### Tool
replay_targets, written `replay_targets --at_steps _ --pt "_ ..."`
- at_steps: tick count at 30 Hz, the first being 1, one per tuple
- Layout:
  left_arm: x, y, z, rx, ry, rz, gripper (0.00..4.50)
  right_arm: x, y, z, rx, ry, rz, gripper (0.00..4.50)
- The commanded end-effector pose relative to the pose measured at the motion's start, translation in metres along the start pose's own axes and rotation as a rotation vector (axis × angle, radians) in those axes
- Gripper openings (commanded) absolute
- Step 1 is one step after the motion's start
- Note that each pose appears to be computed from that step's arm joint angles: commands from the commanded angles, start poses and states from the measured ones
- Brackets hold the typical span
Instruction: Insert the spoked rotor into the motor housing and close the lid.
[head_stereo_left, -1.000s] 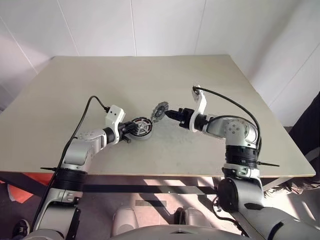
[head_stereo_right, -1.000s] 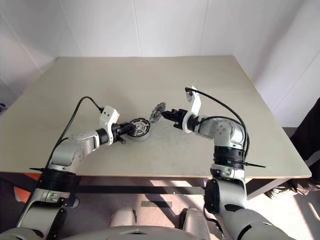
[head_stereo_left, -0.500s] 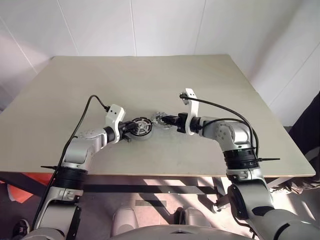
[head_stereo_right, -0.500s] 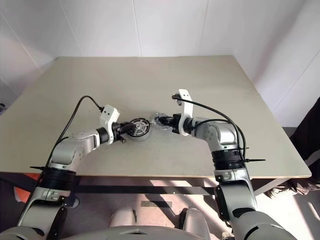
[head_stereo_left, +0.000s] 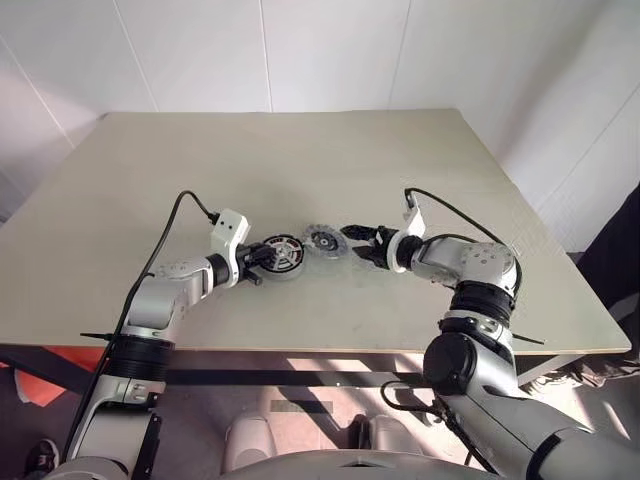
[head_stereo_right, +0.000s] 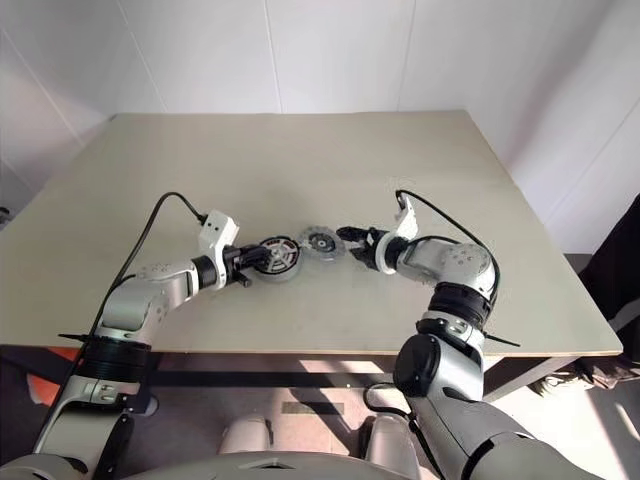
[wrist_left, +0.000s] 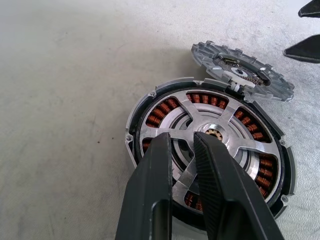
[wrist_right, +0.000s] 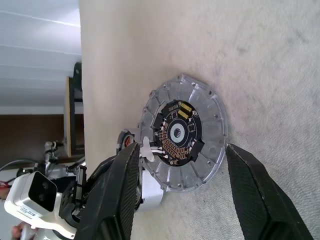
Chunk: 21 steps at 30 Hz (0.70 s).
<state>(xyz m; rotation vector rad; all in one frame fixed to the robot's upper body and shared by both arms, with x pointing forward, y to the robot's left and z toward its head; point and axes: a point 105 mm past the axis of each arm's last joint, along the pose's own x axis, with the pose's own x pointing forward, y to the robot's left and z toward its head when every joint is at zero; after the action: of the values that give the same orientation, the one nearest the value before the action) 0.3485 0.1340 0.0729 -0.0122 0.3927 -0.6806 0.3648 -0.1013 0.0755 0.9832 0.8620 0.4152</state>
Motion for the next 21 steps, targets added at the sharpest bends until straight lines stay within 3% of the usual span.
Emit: replay_targets --at_steps 1,8,21 --pt "-0.002 0.001 0.010 0.033 -0.023 0.002 0.78 -0.001 0.006 -0.008 -0.007 0.029 -0.001 2.96" --pt "-0.004 0.002 0.007 0.039 -0.012 0.005 0.78 -0.001 0.011 -0.018 0.016 0.046 0.039 2.96" --pt "-0.005 0.002 0.005 0.055 0.000 0.006 0.78 0.028 0.018 -0.001 0.061 -0.074 0.057 2.96"
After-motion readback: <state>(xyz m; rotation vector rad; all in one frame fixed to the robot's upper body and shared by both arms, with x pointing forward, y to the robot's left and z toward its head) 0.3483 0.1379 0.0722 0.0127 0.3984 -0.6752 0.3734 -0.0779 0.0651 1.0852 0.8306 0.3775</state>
